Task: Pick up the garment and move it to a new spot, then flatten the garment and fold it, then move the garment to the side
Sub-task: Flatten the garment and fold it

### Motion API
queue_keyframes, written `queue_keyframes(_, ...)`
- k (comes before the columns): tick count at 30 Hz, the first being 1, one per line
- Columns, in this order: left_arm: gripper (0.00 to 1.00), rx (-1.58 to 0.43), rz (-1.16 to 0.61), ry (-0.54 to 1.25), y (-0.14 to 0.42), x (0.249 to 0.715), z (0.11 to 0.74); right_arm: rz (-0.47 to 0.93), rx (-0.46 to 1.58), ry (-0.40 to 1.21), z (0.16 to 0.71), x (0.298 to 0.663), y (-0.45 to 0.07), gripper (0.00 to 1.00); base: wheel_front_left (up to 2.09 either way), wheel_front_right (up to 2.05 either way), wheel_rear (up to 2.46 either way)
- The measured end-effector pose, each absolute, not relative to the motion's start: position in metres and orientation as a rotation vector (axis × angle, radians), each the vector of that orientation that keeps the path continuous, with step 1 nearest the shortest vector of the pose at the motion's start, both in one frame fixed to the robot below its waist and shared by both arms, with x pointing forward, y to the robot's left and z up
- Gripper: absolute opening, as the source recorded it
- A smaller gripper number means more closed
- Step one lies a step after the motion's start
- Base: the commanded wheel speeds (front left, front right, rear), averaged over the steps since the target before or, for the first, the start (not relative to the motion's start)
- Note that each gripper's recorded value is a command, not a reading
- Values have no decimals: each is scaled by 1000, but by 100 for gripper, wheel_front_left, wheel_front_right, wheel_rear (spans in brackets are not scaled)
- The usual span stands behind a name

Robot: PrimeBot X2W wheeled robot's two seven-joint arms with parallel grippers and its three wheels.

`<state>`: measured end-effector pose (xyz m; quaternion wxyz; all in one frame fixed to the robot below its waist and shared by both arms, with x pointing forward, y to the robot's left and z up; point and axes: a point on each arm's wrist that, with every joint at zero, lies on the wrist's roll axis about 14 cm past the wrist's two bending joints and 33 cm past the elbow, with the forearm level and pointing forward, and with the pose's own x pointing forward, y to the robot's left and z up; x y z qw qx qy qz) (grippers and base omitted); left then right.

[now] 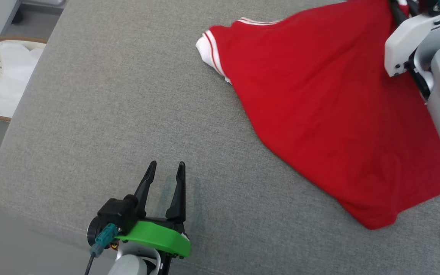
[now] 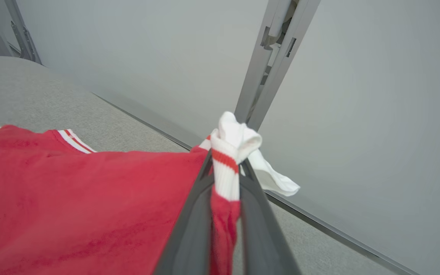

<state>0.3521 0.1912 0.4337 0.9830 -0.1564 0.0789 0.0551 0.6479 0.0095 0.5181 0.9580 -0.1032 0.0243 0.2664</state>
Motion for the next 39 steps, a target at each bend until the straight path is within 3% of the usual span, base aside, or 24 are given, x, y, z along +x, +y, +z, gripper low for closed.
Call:
queue_keyframes(6,100,-313,85,140,186,354,439,470,-230,-81,578,663,-14,0,0,0,0)
queue_keyframes(12,100,-311,78,125,185,353,444,556,-249,-172,605,642,29,0,0,0,0)
queue_keyframes(19,100,-302,87,101,190,351,451,819,-300,-174,565,564,115,0,0,0,0)
queue_keyframes(30,100,-305,96,92,192,342,454,1180,-411,-87,472,432,165,0,0,0,0)
queue_keyframes(32,100,-305,98,89,192,341,454,1229,-416,-68,460,411,168,15,0,0,0)
queue_keyframes(33,100,-306,97,87,192,341,455,1248,-401,-56,456,401,169,97,0,0,0)
queue_keyframes(39,100,-312,100,89,192,335,454,1274,-322,-29,456,380,173,100,0,0,0)
